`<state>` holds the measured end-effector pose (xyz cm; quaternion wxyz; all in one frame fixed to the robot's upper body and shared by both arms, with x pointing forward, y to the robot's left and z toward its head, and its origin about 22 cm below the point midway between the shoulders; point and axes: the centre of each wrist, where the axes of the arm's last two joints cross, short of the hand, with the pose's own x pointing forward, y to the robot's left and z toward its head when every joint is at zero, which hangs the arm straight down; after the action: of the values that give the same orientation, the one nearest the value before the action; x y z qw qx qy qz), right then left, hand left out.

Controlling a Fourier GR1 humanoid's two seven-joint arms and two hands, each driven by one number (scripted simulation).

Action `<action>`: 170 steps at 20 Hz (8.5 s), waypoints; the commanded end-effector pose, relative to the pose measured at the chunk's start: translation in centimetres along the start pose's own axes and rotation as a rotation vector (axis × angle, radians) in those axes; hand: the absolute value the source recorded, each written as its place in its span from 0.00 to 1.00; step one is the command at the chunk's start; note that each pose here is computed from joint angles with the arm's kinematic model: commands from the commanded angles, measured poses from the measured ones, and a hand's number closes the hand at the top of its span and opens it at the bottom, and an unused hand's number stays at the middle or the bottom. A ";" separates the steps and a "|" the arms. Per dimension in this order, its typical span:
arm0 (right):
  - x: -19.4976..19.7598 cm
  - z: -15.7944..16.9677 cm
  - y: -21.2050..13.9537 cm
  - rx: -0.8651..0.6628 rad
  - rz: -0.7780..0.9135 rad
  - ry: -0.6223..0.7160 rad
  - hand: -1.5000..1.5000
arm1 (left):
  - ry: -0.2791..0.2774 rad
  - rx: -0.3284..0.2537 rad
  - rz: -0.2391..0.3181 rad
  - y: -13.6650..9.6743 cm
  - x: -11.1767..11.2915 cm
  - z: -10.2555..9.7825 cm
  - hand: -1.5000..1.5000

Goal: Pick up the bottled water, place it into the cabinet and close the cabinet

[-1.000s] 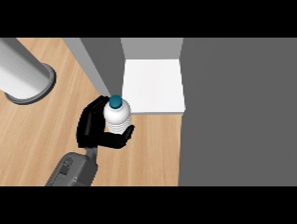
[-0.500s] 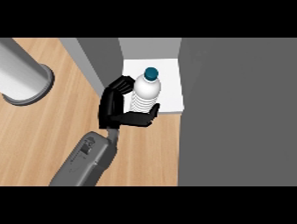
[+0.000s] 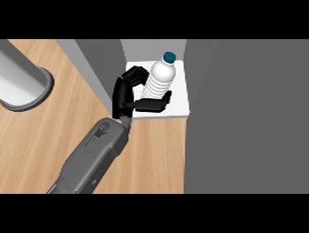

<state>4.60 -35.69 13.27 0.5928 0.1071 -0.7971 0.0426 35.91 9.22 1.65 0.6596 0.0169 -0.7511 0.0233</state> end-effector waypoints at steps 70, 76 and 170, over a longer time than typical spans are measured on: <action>2.5 -1.8 1.8 0.031 0.010 -0.050 0.00 | -0.149 -0.150 0.242 -3.1 0.0 5.6 0.00; 3.6 -1.4 2.1 0.043 0.037 -0.043 0.00 | -0.134 -0.179 0.310 -2.7 0.1 11.7 0.00; 2.4 -28.2 30.9 1.153 -0.226 0.365 1.00 | -0.193 -0.136 0.180 36.3 11.2 24.9 0.00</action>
<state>22.18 -2.32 23.90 0.5457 0.4800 -0.5380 0.4271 9.27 43.06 9.15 0.5819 -0.1048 -0.8063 0.0168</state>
